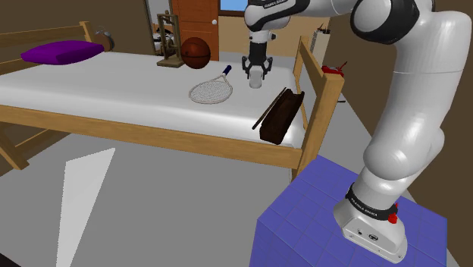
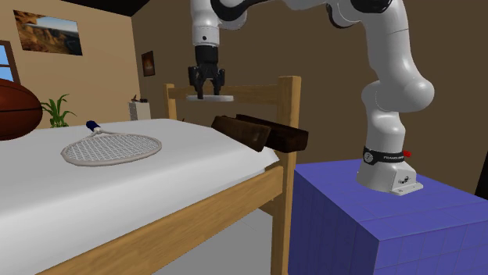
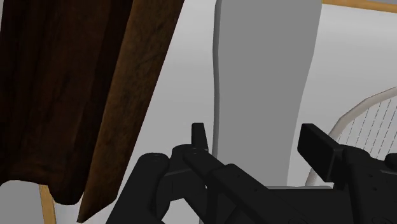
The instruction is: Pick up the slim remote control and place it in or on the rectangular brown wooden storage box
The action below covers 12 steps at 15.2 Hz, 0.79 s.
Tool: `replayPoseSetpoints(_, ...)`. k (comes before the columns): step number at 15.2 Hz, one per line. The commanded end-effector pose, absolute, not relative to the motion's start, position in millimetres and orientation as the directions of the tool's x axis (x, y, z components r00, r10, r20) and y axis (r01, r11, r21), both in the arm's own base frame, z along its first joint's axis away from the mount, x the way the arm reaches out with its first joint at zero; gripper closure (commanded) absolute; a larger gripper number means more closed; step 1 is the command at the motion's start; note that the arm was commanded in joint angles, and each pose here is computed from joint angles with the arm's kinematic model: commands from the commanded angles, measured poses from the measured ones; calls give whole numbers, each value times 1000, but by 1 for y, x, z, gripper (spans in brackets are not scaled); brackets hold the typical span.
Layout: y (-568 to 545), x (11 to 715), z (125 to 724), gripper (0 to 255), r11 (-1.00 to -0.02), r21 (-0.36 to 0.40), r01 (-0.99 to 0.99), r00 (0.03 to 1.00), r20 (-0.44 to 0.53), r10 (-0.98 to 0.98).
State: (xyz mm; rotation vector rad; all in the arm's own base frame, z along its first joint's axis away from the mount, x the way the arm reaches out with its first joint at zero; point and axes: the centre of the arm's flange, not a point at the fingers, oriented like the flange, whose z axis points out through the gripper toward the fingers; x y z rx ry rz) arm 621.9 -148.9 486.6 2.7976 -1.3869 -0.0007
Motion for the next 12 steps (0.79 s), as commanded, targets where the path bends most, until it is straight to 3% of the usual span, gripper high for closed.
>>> replayPoseSetpoints(1,-147,623,497,255,-605,17,-796,605,8,-796)
replayPoseSetpoints(3,-147,623,504,255,-605,17,-796,605,8,-796)
replayPoseSetpoints(12,-166,506,511,255,-605,17,-796,605,8,-796)
